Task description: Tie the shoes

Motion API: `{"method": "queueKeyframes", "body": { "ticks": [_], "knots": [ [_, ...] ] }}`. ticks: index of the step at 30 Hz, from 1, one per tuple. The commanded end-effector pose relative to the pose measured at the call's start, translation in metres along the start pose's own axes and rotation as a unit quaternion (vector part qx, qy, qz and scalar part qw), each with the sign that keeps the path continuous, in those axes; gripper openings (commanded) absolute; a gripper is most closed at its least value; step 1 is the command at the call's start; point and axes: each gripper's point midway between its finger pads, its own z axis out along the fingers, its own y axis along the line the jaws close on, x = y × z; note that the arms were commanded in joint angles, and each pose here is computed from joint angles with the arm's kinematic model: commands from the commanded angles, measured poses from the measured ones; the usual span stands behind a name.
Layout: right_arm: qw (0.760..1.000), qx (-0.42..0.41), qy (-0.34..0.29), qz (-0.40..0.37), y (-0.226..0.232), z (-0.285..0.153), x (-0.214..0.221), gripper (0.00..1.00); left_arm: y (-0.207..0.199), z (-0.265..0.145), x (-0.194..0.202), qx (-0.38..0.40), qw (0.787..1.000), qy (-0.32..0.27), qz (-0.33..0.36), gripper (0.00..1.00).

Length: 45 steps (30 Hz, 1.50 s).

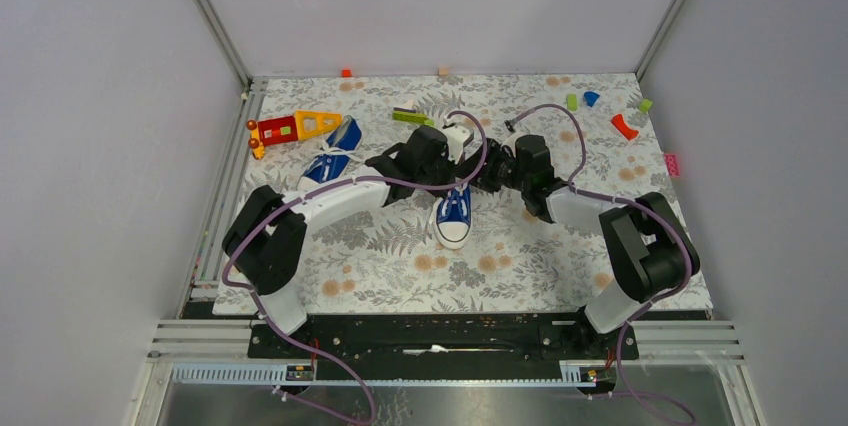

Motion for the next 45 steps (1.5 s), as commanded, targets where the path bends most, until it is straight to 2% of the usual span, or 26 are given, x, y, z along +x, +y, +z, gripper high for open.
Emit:
{"method": "queueKeyframes", "body": {
  "ticks": [1,19,23,27,28,30,31,32,35,39,45],
  "knots": [
    [0.999,-0.020,-0.012,-0.032,0.028,-0.002,-0.008,0.54,-0.017,-0.008,-0.037,0.032,0.998,-0.048,-0.006,0.00],
    [0.999,0.004,-0.012,-0.044,0.027,0.001,-0.001,0.47,-0.011,-0.002,-0.038,0.015,0.999,-0.039,-0.020,0.00],
    [0.999,0.006,-0.012,-0.043,0.024,0.003,0.000,0.42,-0.012,-0.001,-0.041,0.017,0.998,-0.043,-0.033,0.00],
    [0.999,0.004,-0.013,-0.042,0.024,0.004,0.000,0.48,-0.014,0.001,-0.044,0.022,0.998,-0.043,-0.043,0.00],
    [0.999,0.005,-0.014,-0.041,0.024,0.005,-0.001,0.46,-0.015,0.002,-0.044,0.023,0.998,-0.043,-0.046,0.00],
    [0.999,0.005,-0.012,-0.040,0.023,0.006,-0.001,0.26,-0.013,0.003,-0.045,0.020,0.998,-0.042,-0.053,0.00],
    [0.999,0.006,-0.012,-0.040,0.023,0.006,-0.001,0.21,-0.014,0.004,-0.045,0.019,0.997,-0.041,-0.057,0.00],
    [0.999,0.006,-0.011,-0.037,0.023,0.007,0.000,0.22,-0.013,0.004,-0.045,0.018,0.997,-0.041,-0.063,0.00],
    [0.999,0.007,-0.012,-0.035,0.021,0.009,0.000,0.34,-0.013,0.006,-0.047,0.020,0.996,-0.043,-0.078,0.00],
    [0.999,0.007,-0.011,-0.035,0.020,0.009,0.001,0.40,-0.013,0.008,-0.047,0.018,0.995,-0.042,-0.090,0.00],
    [0.999,0.012,-0.008,-0.036,0.015,0.010,0.004,0.42,-0.007,0.008,-0.048,0.013,0.993,-0.048,-0.107,0.00]
  ]
}}
